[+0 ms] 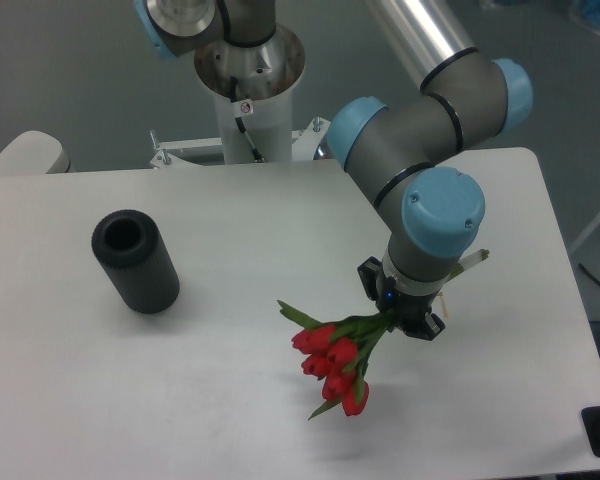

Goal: Insert the flowers into the vase

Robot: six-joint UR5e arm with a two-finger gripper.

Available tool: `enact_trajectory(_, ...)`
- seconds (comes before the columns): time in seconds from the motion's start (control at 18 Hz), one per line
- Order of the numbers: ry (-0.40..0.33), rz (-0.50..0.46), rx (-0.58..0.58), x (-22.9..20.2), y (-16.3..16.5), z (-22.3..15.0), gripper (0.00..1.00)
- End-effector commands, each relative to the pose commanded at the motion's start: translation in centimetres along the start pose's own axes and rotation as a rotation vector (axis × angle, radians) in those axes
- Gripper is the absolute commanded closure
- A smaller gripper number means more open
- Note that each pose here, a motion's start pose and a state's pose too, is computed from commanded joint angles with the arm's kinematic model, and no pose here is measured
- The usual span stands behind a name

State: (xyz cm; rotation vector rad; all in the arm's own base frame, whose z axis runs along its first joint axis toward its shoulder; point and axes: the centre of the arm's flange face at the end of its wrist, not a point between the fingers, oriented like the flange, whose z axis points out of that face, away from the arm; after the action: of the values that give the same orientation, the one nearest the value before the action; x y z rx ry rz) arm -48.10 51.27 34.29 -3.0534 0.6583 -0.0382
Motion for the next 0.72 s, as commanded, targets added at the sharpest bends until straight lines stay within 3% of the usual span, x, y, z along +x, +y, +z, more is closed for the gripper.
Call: enact_trajectory(0.72,0.027,-0.013,0.069,0.72,-0.81,0.09,1.0)
